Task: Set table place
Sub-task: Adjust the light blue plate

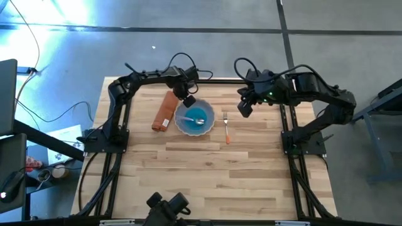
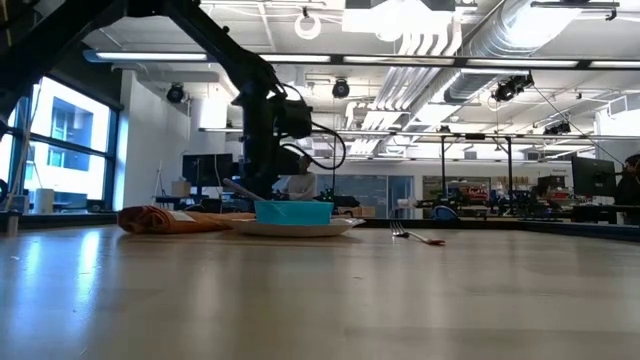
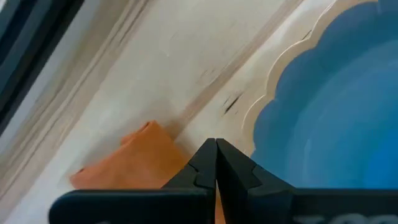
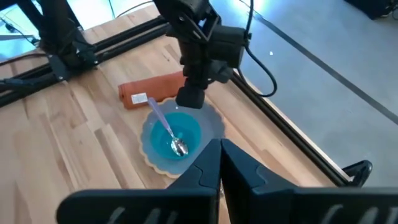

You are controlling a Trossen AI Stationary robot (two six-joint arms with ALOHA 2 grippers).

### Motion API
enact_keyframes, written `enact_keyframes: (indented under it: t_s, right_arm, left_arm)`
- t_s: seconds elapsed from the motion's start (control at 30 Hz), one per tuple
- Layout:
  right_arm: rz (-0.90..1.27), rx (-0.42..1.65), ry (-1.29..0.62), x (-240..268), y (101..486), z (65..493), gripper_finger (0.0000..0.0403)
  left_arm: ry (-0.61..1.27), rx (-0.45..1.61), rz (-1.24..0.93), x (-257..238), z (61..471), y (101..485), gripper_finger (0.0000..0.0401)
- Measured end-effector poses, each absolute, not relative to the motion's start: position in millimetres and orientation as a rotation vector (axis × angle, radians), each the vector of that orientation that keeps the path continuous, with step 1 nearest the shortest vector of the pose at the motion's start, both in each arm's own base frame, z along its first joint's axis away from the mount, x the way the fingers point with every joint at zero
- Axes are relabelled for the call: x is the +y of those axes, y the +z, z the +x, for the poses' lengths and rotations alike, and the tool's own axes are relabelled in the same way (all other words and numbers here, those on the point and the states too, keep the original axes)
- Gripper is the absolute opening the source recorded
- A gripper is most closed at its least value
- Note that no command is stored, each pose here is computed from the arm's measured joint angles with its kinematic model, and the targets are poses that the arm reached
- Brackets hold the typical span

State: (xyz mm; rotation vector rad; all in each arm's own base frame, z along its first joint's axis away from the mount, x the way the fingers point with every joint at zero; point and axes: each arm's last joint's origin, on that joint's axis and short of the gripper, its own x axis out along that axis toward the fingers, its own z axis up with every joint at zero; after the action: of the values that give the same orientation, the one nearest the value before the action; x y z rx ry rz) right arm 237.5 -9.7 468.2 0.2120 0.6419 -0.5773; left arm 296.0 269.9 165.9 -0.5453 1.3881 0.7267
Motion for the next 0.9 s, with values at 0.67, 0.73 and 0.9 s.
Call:
enact_keyframes:
  t_s: [0.67,0.73,0.9]
  right_arm:
    - [0.198,0.646,-0.561,-7,468,238,0.0000]
    - [0.198,0.646,-0.561,-7,468,238,0.0000]
    - [0.203,0.645,-0.560,-6,468,238,0.0000]
  left_arm:
    - [0.604,1.436,-0.524,234,330,146,0.0000]
    - [0.596,1.438,-0.517,227,334,146,0.0000]
    - [0.590,1.449,-0.508,217,340,146,0.0000]
